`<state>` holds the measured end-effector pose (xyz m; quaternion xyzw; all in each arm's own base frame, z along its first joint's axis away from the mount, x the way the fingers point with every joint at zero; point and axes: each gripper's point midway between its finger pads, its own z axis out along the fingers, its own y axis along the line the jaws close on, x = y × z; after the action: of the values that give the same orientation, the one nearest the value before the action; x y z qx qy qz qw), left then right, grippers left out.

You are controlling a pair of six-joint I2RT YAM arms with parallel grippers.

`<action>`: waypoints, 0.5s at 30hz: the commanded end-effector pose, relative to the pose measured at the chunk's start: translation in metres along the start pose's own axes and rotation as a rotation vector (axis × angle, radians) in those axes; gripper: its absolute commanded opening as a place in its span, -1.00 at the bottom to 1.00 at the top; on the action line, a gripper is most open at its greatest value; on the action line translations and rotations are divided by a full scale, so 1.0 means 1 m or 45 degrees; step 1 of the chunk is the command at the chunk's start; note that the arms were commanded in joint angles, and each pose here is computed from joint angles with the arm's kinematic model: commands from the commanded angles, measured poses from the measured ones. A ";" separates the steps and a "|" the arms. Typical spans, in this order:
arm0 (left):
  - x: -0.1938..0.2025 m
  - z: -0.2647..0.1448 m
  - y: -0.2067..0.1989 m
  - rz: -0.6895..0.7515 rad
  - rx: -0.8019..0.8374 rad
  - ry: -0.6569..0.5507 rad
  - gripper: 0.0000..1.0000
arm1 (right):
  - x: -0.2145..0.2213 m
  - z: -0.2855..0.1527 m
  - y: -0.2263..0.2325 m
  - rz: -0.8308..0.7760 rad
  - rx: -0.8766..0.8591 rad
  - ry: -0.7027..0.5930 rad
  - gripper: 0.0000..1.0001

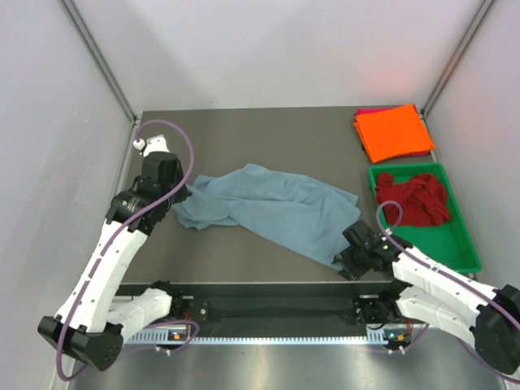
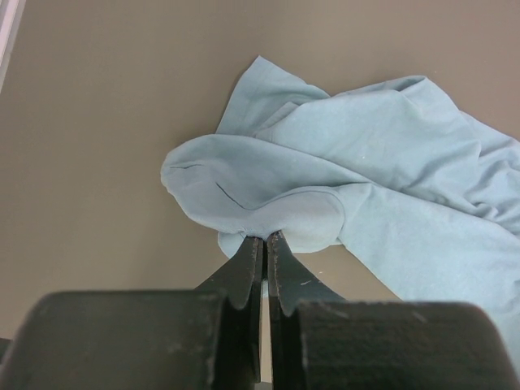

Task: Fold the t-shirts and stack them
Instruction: Flatten the tshirt out

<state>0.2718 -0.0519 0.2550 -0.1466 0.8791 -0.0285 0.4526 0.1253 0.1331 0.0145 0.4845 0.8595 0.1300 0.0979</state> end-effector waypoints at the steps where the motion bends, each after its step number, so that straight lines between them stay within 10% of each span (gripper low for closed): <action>1: -0.013 -0.002 -0.006 -0.024 0.048 -0.076 -1.00 | -0.013 0.007 -0.005 0.000 0.031 -0.109 -0.23; 6: -0.014 -0.004 -0.010 -0.036 0.073 -0.078 -1.00 | -0.017 0.007 -0.010 -0.027 0.081 -0.137 -0.31; 11: -0.011 -0.006 -0.016 -0.044 0.124 -0.065 -1.00 | -0.026 0.001 -0.003 -0.090 0.065 -0.207 -0.99; 15: -0.013 -0.008 -0.019 -0.049 0.143 -0.062 -1.00 | -0.039 -0.024 0.024 -0.187 -0.052 -0.303 -1.00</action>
<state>0.2696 -0.0612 0.2551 -0.1364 0.8808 -0.0549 0.4501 0.1368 0.1159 0.0171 0.4669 0.8677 0.0852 0.1480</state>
